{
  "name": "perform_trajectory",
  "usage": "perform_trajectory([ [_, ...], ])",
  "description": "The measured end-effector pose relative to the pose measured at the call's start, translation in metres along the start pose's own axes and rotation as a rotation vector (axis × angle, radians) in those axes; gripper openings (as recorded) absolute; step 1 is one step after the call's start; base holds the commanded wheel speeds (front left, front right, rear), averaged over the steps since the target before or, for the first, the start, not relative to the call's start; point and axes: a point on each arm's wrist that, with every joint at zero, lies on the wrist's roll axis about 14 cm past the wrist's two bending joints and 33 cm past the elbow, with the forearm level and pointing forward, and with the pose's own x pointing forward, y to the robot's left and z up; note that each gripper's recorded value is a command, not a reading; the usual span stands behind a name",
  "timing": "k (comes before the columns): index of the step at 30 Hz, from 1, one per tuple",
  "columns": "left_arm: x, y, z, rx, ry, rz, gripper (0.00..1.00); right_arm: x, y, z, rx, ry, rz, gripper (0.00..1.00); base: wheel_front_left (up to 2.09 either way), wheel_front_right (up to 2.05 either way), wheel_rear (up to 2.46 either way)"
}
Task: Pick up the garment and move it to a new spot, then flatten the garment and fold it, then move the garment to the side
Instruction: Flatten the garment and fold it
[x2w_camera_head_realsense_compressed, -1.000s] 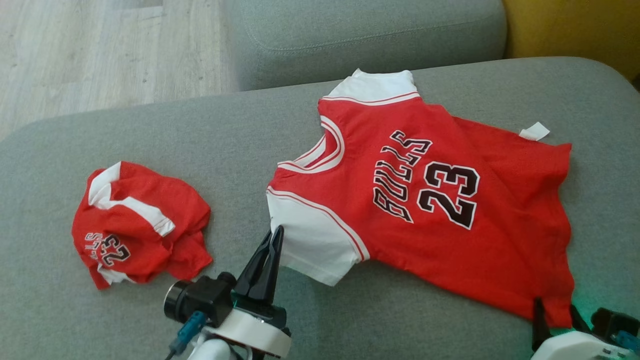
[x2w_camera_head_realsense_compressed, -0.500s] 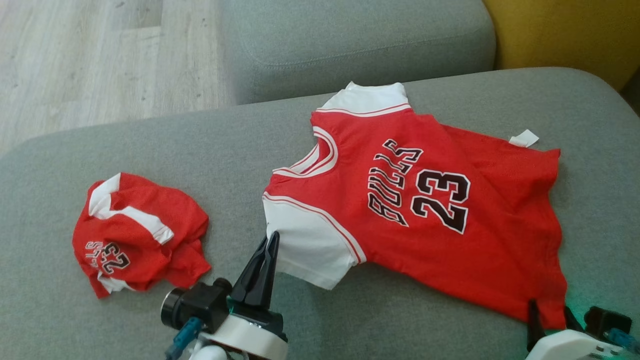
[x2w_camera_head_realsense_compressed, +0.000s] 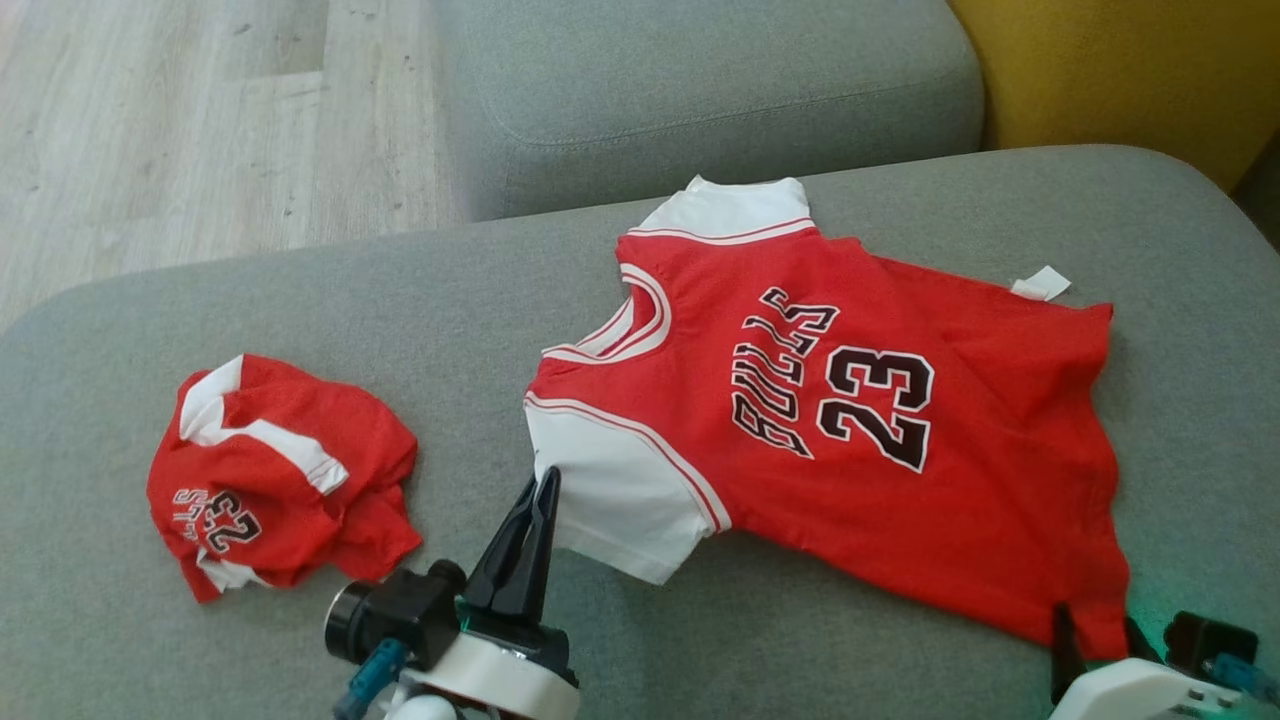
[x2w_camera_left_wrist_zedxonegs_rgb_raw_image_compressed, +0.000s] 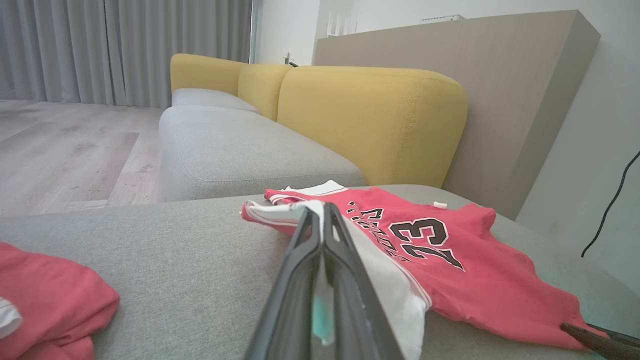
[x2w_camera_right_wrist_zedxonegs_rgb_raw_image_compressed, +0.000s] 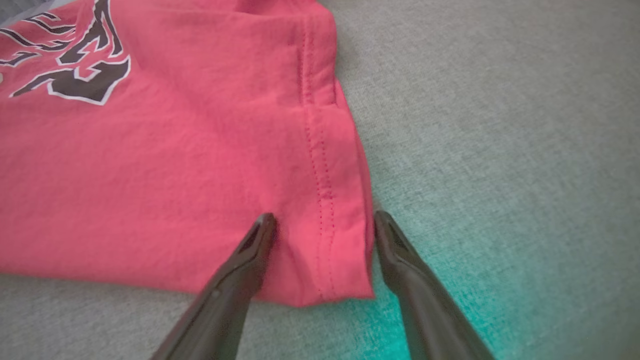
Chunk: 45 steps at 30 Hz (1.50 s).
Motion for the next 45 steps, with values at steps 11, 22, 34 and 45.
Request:
perform_trajectory([
  [11, -0.001, 0.006, 0.004, -0.002, -0.014, 0.017, 0.00, 0.000, 0.036, 0.021, 0.040, -0.070, 0.110, 0.00, 0.00, 0.00, 0.00],
  [22, 0.042, 0.013, 0.112, -0.041, -0.259, -0.029, 0.00, -0.022, 0.108, 0.213, -0.054, -0.573, 0.300, 0.00, 0.00, 0.00, 0.00],
  [34, 0.055, -0.004, 0.271, 0.024, -0.557, -0.087, 0.00, -0.099, 0.160, 0.361, -0.274, -0.899, 0.435, 0.00, 0.00, 0.00, 0.00],
  [45, 0.056, 0.004, 0.254, 0.045, -0.442, -0.087, 0.00, -0.094, 0.144, 0.364, -0.253, -0.831, 0.414, 0.00, 0.00, 0.00, 0.00],
])
